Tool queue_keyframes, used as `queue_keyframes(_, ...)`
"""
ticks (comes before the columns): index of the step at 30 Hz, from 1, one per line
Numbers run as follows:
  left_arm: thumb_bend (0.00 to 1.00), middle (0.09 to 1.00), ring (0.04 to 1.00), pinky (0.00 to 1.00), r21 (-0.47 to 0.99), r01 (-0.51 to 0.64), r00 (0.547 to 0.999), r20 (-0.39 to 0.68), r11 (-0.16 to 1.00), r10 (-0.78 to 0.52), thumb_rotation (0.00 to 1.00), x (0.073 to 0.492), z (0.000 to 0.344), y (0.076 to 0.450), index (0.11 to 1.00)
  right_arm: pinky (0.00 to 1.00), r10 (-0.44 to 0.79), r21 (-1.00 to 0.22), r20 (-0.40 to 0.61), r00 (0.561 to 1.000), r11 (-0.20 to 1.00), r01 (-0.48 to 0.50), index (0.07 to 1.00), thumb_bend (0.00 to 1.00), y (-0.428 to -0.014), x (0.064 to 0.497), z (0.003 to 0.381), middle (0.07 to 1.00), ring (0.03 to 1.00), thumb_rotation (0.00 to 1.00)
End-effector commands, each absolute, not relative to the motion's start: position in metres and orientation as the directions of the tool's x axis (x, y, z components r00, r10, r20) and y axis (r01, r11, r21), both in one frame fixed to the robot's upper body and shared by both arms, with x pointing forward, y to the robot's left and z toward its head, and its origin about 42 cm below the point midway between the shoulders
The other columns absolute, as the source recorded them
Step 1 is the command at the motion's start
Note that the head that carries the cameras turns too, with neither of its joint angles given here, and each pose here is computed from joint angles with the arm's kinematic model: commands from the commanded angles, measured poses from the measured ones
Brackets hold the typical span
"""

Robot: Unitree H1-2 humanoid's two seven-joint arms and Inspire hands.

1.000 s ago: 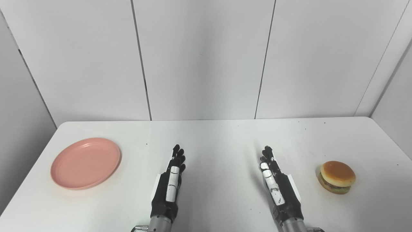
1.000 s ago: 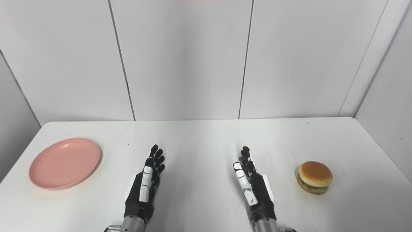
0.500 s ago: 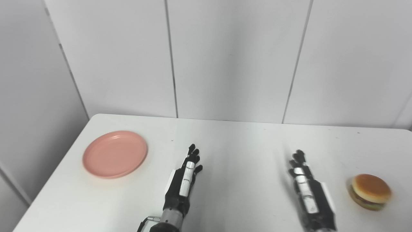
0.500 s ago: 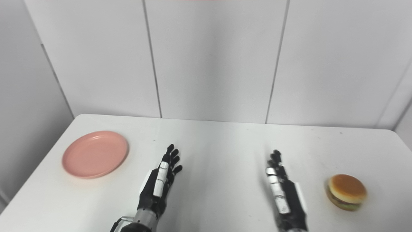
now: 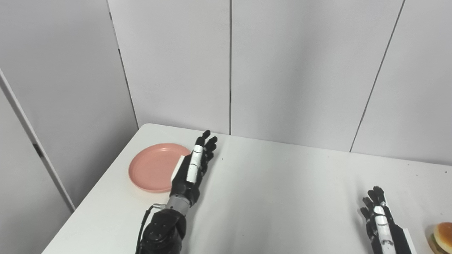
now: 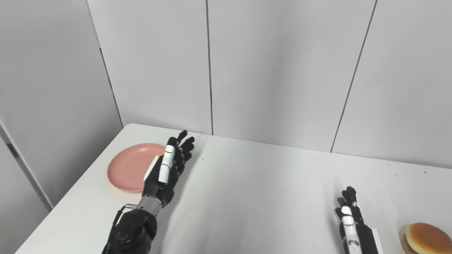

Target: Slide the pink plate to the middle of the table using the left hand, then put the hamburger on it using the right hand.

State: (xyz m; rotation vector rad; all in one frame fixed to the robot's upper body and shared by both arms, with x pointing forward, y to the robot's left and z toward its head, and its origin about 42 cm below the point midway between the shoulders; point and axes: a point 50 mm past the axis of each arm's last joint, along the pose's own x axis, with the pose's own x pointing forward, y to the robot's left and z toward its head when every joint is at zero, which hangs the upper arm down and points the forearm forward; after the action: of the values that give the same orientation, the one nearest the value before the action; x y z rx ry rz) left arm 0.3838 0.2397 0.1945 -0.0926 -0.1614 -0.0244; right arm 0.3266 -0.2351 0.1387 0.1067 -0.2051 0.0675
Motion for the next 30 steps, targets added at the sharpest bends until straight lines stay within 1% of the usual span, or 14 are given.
queue_keyframes(1,0.81,0.898,0.929,0.97,-0.074,0.004,0.967,0.253,0.997,0.015,0.99,0.392,0.223,0.263,0.908,1.00,0.051,0.104,0.271,0.961,0.991,-0.082,0.998,0.53,-0.237,0.328,0.150,1.000,1.000,0.85)
queue_keyframes(3,0.79,0.884,0.910,0.94,-0.073,-0.031,0.961,0.271,0.997,0.050,0.99,0.393,0.226,0.284,0.897,1.00,0.054,0.107,0.263,0.963,0.991,-0.085,0.995,0.53,-0.239,0.328,0.150,1.000,1.000,0.84)
queue_keyframes(6,0.81,0.841,0.854,0.85,-0.089,-0.104,0.953,0.278,0.991,0.125,0.96,0.394,0.232,0.308,0.844,1.00,0.058,0.109,0.253,0.966,0.990,-0.088,0.995,0.55,-0.243,0.329,0.149,1.000,1.000,0.83)
queue_keyframes(9,0.81,0.804,0.808,0.79,-0.081,-0.174,0.938,0.289,0.981,0.190,0.97,0.395,0.236,0.336,0.796,1.00,0.064,0.111,0.247,0.967,0.989,-0.094,0.997,0.57,-0.245,0.329,0.148,1.000,0.993,0.81)
queue_keyframes(14,0.79,0.774,0.773,0.74,-0.088,-0.240,0.916,0.309,0.967,0.256,0.98,0.396,0.240,0.377,0.766,1.00,0.064,0.113,0.260,0.963,0.989,-0.096,0.987,0.56,-0.244,0.329,0.148,0.997,0.986,0.82)
queue_keyframes(16,0.80,0.755,0.748,0.70,-0.088,-0.264,0.908,0.313,0.960,0.278,0.97,0.395,0.239,0.390,0.747,0.99,0.064,0.111,0.259,0.964,0.989,-0.096,0.986,0.55,-0.245,0.330,0.147,0.989,0.979,0.81)
queue_keyframes(21,0.78,0.729,0.724,0.68,-0.066,-0.337,0.886,0.315,0.939,0.340,0.97,0.398,0.233,0.420,0.729,0.96,0.054,0.110,0.260,0.964,0.990,-0.086,0.967,0.57,-0.246,0.330,0.146,0.976,0.966,0.80)
queue_keyframes(24,0.76,0.719,0.715,0.68,-0.053,-0.368,0.876,0.316,0.928,0.365,0.98,0.404,0.230,0.434,0.718,0.97,0.062,0.104,0.260,0.964,0.990,-0.091,0.964,0.58,-0.246,0.329,0.146,0.979,0.967,0.81)
queue_keyframes(27,0.77,0.722,0.718,0.68,-0.047,-0.388,0.871,0.308,0.921,0.383,0.97,0.409,0.228,0.443,0.721,0.98,0.070,0.100,0.261,0.963,0.990,-0.100,0.976,0.58,-0.247,0.329,0.147,0.988,0.977,0.82)
queue_keyframes(30,0.76,0.735,0.734,0.70,-0.033,-0.398,0.872,0.297,0.917,0.390,0.99,0.416,0.221,0.449,0.727,0.96,0.069,0.100,0.267,0.961,0.990,-0.099,0.968,0.58,-0.246,0.328,0.147,0.979,0.967,0.82)
